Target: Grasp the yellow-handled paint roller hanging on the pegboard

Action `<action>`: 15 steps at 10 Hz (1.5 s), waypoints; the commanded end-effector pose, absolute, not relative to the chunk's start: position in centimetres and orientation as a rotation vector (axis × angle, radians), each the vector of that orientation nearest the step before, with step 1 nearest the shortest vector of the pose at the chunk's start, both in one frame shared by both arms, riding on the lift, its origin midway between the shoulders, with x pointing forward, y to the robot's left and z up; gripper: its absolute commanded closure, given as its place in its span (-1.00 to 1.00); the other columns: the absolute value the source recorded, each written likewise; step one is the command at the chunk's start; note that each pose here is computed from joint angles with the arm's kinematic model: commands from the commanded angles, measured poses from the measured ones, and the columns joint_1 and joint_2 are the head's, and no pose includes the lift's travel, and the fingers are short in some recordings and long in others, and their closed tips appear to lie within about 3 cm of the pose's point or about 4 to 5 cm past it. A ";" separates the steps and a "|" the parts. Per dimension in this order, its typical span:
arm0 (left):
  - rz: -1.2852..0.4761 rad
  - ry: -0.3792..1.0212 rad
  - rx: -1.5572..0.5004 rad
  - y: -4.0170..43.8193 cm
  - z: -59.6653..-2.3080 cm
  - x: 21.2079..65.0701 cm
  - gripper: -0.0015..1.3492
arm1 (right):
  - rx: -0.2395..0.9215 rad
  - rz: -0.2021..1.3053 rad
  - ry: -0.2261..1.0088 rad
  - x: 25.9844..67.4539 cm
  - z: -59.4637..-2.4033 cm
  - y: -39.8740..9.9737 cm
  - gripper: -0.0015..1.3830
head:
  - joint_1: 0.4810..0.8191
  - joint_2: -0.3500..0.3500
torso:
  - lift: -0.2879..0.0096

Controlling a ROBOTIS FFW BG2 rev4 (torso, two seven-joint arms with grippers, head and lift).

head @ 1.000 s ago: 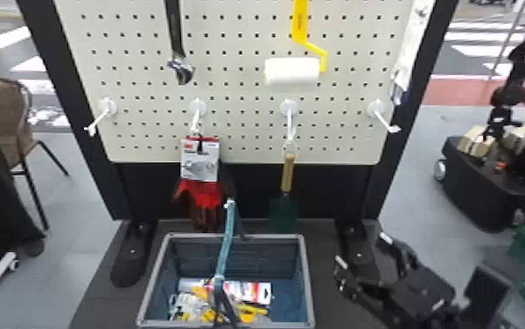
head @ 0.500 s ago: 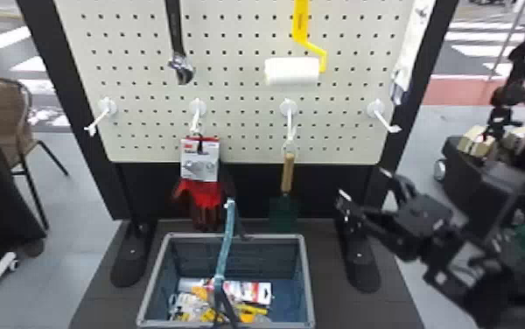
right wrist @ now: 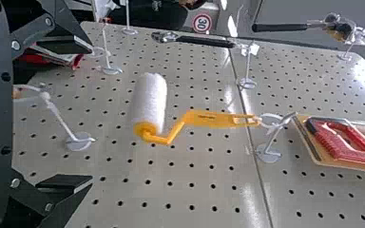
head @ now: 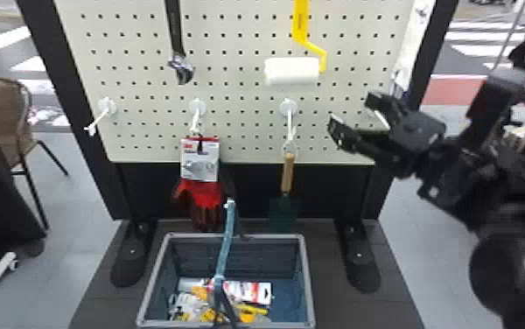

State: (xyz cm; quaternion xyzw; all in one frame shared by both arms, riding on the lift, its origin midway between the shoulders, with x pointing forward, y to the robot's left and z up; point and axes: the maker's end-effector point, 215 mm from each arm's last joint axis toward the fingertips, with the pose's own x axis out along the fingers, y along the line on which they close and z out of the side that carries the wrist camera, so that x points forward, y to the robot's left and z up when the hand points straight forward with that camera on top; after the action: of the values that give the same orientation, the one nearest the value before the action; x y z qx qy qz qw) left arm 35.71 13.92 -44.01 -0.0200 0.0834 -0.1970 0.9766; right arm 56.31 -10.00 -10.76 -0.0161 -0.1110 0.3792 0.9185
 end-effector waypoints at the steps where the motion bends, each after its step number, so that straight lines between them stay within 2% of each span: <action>1: -0.403 0.169 -0.043 13.6 -44.0 35.8 -0.77 | -0.050 0.803 -0.273 57.7 -7.6 -9.2 -0.55 | -0.60 0.00 | 0.26; 7: -0.406 0.166 -0.042 13.4 -43.8 36.7 -0.77 | -0.103 0.928 -0.314 61.5 -1.2 -4.9 -0.55 | -0.60 0.00 | 0.26; 12: -0.409 0.170 -0.044 13.2 -44.1 37.1 -0.77 | -0.170 0.996 -0.246 64.6 0.0 -3.1 -0.53 | -0.60 0.00 | 0.26; 13: -0.410 0.169 -0.046 13.1 -44.0 37.1 -0.77 | -0.169 0.998 -0.241 64.7 -0.2 -3.0 -0.40 | -0.60 0.00 | 0.26; 15: -0.410 0.171 -0.047 13.2 -44.1 37.1 -0.77 | -0.167 1.005 -0.227 64.8 -0.7 -2.9 0.04 | -0.60 0.00 | 0.26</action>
State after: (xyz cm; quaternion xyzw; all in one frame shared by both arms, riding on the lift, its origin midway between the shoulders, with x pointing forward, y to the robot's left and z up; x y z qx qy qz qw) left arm 37.13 13.15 -44.10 -0.0233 0.0846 -0.2032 0.9752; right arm 64.74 -2.87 -0.59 -0.0798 -0.1101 0.4802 0.8665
